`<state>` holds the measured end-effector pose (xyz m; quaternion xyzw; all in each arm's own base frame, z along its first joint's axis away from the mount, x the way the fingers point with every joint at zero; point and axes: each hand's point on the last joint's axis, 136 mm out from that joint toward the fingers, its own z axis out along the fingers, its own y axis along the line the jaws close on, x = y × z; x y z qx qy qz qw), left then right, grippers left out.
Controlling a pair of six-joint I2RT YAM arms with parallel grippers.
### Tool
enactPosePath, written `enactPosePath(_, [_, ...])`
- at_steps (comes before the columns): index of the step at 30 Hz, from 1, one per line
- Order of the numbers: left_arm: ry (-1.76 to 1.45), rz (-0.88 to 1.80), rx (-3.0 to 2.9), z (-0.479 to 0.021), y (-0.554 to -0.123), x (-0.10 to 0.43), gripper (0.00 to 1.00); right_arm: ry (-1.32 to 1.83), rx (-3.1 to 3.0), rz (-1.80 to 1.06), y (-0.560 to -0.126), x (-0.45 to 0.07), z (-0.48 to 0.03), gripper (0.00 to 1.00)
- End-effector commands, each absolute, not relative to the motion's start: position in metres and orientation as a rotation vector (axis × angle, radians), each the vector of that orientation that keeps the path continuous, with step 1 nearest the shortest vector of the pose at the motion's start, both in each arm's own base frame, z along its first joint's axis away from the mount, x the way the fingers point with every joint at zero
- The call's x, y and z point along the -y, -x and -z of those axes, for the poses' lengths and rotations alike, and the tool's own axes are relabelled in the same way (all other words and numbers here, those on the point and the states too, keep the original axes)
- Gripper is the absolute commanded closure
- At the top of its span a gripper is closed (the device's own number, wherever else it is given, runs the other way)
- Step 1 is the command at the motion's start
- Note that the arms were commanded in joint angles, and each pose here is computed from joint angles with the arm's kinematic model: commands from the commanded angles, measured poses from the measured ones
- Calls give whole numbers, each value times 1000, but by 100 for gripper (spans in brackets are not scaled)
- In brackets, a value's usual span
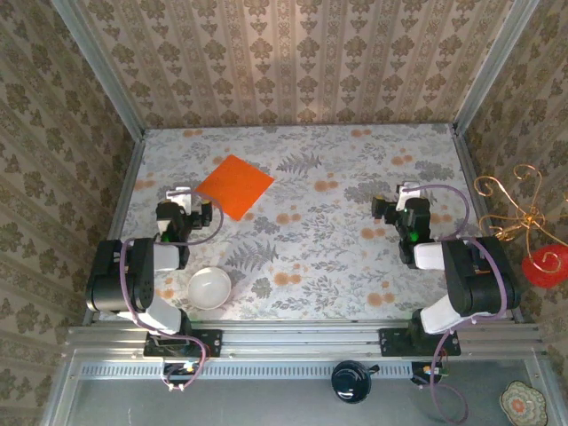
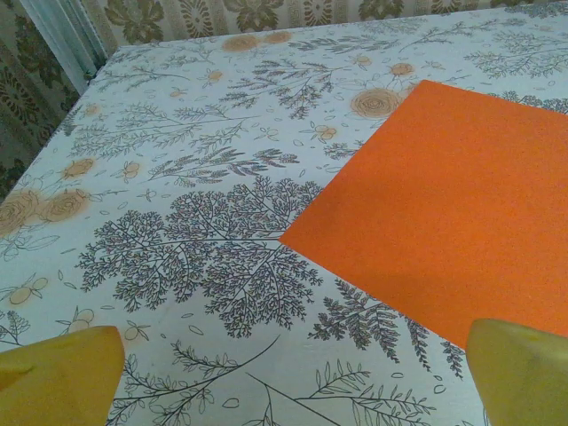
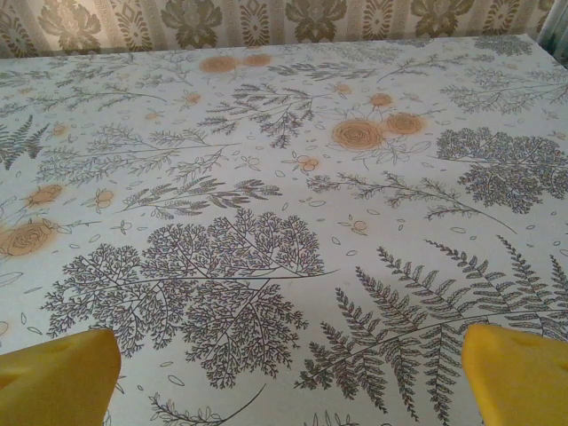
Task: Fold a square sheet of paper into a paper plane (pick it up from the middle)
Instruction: Move the square sheet of paper to the center of the table.
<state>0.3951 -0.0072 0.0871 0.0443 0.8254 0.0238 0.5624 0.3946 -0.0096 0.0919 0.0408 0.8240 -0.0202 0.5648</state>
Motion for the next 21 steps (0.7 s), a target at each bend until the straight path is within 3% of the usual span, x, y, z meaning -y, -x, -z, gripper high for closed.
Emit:
enactPosePath(1, [-121, -54, -1919, -94, -401, 7, 0, -71, -1925, 47, -400, 6, -98, 0])
enactPosePath(21, [-117, -43, -1918, -95, -401, 6, 0, -74, -1933, 43, -401, 7, -97, 0])
